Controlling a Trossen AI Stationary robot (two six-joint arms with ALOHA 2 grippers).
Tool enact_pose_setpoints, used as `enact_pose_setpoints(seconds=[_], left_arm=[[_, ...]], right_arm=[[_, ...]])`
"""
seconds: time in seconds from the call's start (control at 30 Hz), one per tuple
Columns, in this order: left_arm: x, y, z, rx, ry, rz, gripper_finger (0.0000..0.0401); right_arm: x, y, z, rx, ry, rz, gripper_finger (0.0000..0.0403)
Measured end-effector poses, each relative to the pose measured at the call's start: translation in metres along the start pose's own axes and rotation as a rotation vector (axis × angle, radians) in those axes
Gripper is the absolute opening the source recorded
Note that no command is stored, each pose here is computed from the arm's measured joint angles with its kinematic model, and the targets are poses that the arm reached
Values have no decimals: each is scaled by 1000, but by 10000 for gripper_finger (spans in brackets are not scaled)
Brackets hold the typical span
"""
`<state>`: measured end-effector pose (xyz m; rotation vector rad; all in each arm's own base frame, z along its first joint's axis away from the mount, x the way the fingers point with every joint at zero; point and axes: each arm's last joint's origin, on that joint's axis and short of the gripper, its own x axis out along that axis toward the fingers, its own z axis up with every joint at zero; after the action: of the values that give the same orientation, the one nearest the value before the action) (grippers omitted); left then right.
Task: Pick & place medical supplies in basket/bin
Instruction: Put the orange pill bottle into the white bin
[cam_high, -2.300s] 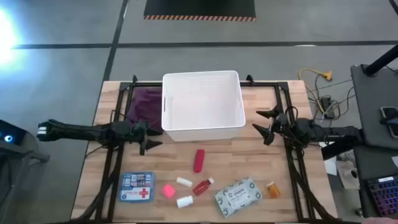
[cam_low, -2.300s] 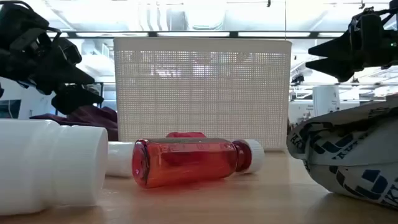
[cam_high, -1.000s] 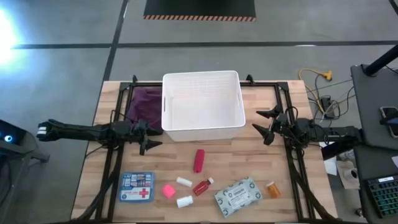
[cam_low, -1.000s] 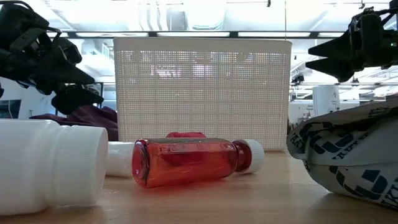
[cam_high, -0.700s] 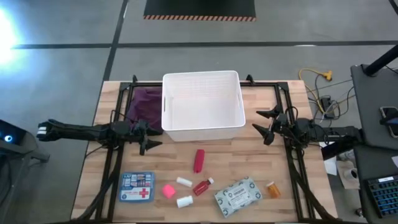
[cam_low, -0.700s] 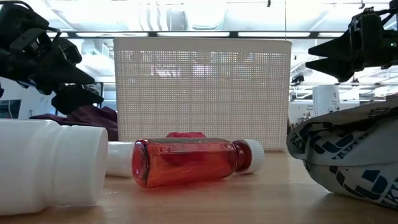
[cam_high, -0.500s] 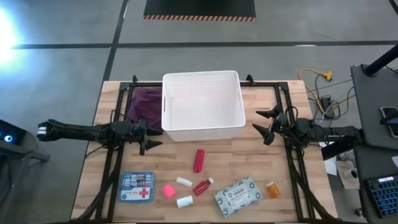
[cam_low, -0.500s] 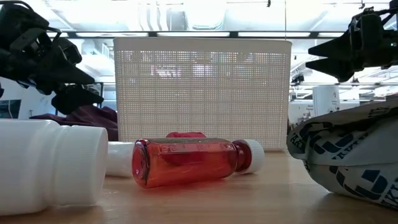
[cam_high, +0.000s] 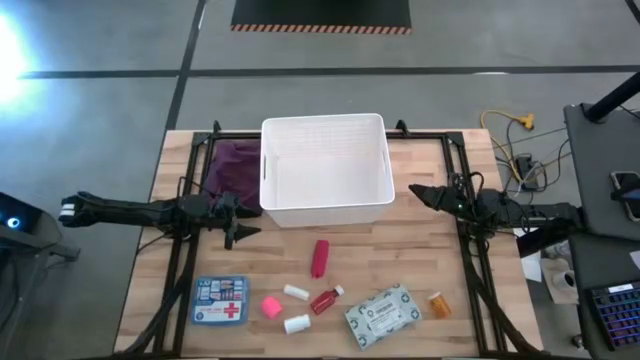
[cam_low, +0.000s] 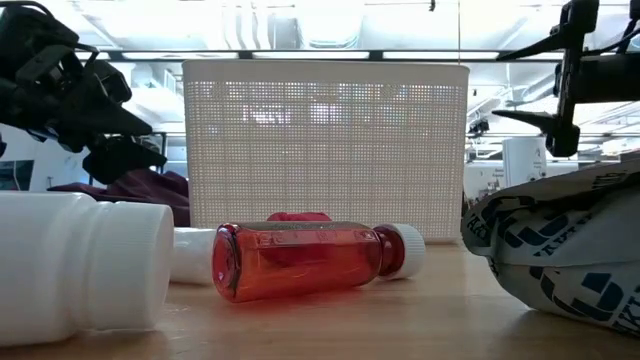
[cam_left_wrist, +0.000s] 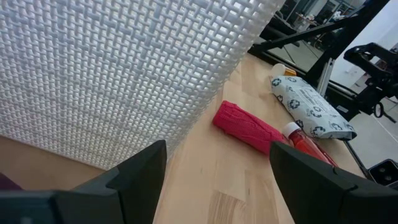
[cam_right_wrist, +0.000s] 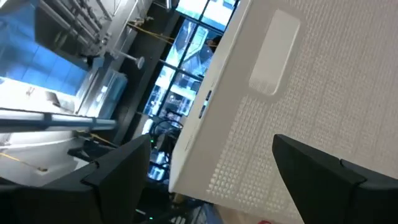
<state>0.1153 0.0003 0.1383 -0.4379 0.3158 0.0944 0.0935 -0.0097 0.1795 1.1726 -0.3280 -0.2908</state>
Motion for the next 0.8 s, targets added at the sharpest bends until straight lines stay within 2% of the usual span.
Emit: enact_pose_setpoints(seconds=[0.1, 0.23, 0.3, 0.4, 0.53, 0.8], left_arm=[[0, 0, 0, 0, 0, 0, 268], [0, 0, 0, 0, 0, 0, 268], [0, 0, 0, 0, 1, 0, 268], [0, 0, 0, 5, 0, 0, 268], [0, 0, 0, 66, 0, 1, 268], [0, 0, 0, 69, 0, 1, 268]], right_arm=[[0, 1, -1, 2, 29, 20, 327], [-1, 9, -3, 39, 149, 138, 327], [0, 11, -4, 95, 206, 165, 327], [2, 11, -10, 164, 346, 120, 327], [3, 18, -18, 196, 558, -109, 327], [-4, 55, -22, 106, 970, -795, 327]])
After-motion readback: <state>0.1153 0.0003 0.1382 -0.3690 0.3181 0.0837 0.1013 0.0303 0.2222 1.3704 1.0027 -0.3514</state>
